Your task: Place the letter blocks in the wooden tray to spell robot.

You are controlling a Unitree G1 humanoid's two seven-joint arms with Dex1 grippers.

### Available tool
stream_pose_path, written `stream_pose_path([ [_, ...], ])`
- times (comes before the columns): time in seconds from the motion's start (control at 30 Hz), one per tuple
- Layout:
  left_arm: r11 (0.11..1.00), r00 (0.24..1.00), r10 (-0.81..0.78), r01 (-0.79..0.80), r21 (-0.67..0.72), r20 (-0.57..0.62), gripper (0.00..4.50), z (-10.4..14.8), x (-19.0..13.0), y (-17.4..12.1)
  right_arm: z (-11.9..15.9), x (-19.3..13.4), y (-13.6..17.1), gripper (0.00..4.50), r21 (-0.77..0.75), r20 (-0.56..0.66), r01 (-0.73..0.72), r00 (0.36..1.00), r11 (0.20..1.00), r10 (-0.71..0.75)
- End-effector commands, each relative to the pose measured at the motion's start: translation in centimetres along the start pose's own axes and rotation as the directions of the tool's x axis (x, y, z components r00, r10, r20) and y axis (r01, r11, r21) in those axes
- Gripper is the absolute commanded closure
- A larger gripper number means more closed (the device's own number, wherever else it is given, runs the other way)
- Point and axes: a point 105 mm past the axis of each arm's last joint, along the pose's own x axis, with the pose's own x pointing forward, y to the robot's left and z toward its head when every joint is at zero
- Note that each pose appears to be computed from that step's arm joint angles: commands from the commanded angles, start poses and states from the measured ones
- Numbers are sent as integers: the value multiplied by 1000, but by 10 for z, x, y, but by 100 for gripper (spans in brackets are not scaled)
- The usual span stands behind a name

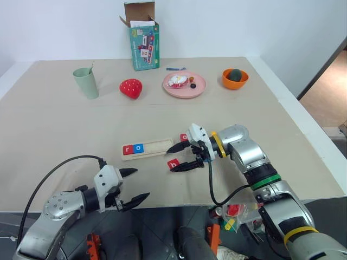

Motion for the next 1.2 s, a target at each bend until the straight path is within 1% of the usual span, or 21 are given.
stream_pose_path([
  [0.03,1000,1000,-5,5,29,3,0,3,-1,0,-2,-1,-8,2,-76,-23,36,999,996,-37],
  [0.13,1000,1000,-6,6,30,0,0,1,-1,-1,-12,1,-12,2,-82,-42,46,998,996,-49],
  [0.3,1000,1000,-8,8,30,-5,0,-1,-1,-2,-16,3,-16,2,-102,-63,32,997,994,-39],
  [0.33,1000,1000,-7,8,30,-6,0,-1,-1,-2,-17,3,-16,26,-104,-65,26,997,994,-33],
  [0.67,1000,1000,2,-2,26,-15,0,-4,-3,-3,-16,5,-10,26,-126,-55,-21,998,992,14],
  [0.87,1000,1000,-1,2,26,-16,0,-4,-3,-4,-26,3,-7,26,-134,-88,-26,996,991,14],
  [1.07,1000,1000,-6,7,27,-22,0,-6,-3,-5,-34,5,-3,26,-94,-102,-37,994,995,27],
  [1.2,1000,1000,-8,8,28,-22,0,-6,-3,-5,-34,6,-2,26,-78,-95,-39,995,996,31],
])
